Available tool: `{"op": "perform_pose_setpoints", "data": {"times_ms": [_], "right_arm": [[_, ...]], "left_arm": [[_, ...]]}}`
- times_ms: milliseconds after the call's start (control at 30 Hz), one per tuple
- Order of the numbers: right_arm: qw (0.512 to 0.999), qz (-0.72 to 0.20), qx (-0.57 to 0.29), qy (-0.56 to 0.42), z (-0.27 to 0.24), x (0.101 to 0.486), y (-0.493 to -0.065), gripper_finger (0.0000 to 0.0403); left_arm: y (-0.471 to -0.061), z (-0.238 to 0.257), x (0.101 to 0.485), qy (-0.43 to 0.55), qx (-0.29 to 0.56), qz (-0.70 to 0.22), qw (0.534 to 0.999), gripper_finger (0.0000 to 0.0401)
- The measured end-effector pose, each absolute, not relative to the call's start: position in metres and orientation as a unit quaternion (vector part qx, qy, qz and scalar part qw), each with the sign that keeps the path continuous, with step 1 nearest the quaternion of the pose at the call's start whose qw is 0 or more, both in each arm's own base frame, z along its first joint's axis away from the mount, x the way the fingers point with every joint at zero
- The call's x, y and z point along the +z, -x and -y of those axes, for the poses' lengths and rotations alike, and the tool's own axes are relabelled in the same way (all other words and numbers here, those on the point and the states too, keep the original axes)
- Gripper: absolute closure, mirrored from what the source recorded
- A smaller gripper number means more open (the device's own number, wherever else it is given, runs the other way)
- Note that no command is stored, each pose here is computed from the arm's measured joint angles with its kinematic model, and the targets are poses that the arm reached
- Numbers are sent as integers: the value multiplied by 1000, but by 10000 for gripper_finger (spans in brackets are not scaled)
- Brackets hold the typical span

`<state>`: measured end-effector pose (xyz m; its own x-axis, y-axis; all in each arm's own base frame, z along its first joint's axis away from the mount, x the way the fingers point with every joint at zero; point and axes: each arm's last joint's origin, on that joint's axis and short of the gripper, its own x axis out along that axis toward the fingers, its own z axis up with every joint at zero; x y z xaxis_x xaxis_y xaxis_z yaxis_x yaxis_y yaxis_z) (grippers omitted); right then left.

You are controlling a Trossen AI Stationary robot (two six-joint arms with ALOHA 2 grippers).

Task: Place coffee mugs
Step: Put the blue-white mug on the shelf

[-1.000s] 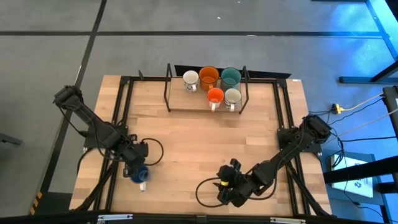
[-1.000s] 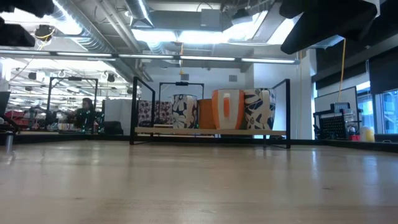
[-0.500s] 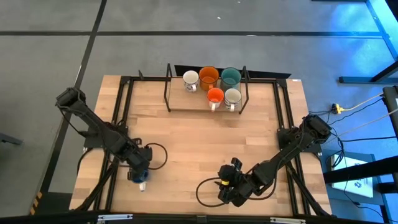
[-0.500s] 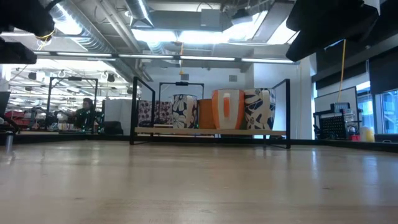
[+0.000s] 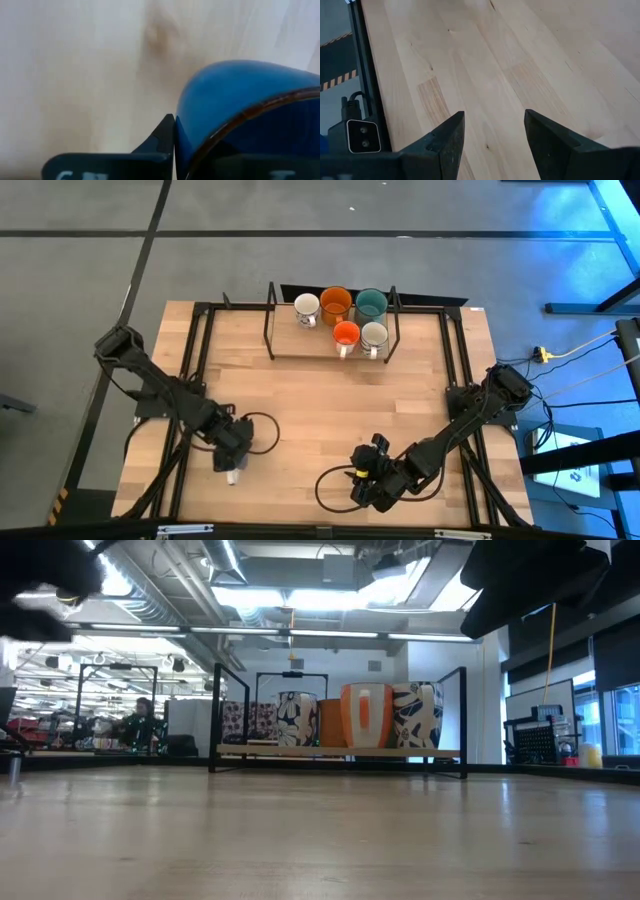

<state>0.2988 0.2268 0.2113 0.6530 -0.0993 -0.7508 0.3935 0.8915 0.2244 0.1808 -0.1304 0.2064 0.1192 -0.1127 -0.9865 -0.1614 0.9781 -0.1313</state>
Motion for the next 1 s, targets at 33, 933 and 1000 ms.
{"op": "perform_pose_setpoints", "data": {"times_ms": [33,933,1000], "right_arm": [[890,-393,-138,-187,-227,211,-299,210],[890,-381,-153,-199,-226,212,-299,210],[890,-381,-153,-199,-226,212,-299,210]], "left_arm": [[-185,128,213,100,20,-657,747,389],[-364,19,224,41,92,-650,753,389],[-371,16,220,39,93,-654,750,389]]}}
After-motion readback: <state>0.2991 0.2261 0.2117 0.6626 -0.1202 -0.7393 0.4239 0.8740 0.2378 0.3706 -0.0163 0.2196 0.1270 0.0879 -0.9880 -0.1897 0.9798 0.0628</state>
